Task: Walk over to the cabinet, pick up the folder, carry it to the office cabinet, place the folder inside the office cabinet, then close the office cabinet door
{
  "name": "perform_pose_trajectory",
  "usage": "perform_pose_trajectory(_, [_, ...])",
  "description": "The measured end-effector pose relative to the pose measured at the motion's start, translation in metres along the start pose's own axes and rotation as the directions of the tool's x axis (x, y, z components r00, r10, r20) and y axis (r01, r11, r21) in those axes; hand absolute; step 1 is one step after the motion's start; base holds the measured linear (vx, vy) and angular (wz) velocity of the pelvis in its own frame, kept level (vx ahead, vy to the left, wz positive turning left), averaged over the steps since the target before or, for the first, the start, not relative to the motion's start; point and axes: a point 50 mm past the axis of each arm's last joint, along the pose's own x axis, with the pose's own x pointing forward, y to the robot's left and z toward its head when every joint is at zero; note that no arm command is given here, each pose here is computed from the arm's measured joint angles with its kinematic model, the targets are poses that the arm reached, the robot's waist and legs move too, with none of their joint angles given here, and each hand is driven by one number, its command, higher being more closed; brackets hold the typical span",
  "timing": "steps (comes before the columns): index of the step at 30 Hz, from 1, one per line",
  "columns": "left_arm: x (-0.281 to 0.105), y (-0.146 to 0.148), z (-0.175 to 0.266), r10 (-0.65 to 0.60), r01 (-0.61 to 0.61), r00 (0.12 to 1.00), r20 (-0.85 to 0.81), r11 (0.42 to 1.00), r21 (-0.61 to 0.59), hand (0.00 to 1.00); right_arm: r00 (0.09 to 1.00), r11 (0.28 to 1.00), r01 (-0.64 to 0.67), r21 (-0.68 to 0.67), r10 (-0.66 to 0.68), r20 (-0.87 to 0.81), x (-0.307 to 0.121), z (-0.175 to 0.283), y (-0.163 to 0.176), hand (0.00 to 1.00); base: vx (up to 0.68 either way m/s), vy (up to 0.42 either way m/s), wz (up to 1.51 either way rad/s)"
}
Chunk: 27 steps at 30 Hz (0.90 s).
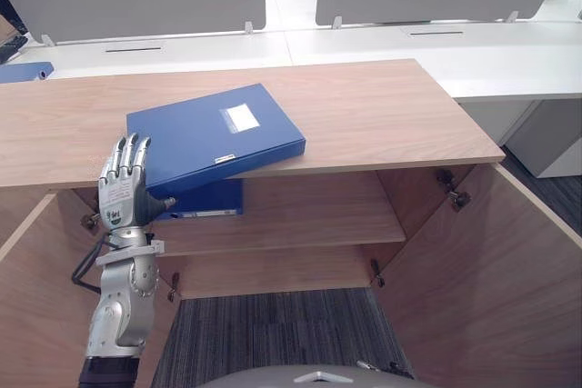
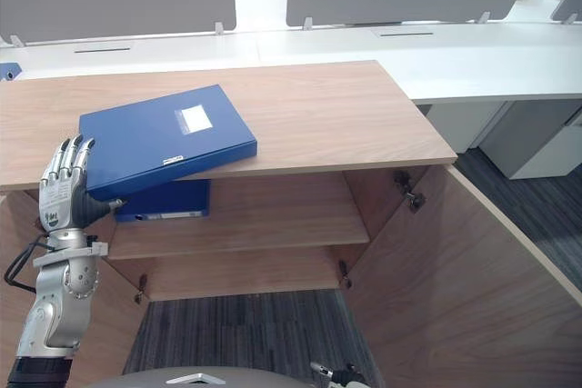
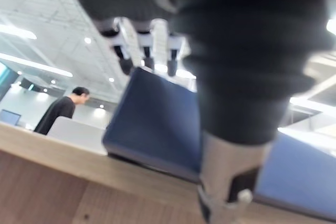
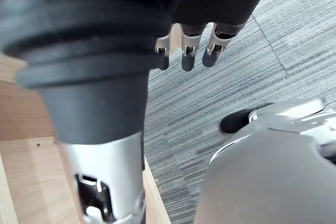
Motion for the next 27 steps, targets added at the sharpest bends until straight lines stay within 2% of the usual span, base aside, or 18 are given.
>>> perform_pose_trajectory(9, [0.0, -0.002, -0.001, -0.012, 0.012, 1.0, -0.004, 1.0, 0.0, 0.0, 1.0, 1.0, 0.004, 0.019, -0.004, -0.001, 0.0, 0.0, 0.0, 0.0, 0.0, -0.006, -0.04])
perform_pose_trajectory(10, [-0.001, -0.002, -0.001, -0.018, 0.018, 1.0, -0.005, 1.0, 0.001, 1.0, 1.0, 1.0, 0.004, 0.019, -0.004, -0.001, 0.0, 0.0, 0.0, 0.0, 0.0, 0.0, 0.0])
perform_pose_trajectory(14, [-0.003, -0.01, -0.006, -0.059, 0.059, 0.998, -0.026, 0.998, 0.011, 1.0, 1.0, 1.0, 0.004, 0.019, -0.004, 0.0, 0.0, 0.0, 0.0, 0.0, -0.02, -0.036, 0.0])
perform_pose_trajectory(27, [0.009, -0.001, -0.006, 0.022, -0.022, 1.0, 0.003, 0.999, 0.029, 1.0, 1.0, 1.0, 0.003, 0.019, -0.003, 0.003, 0.0, 0.001, 0.0, 0.0, -0.01, -0.011, 0.0])
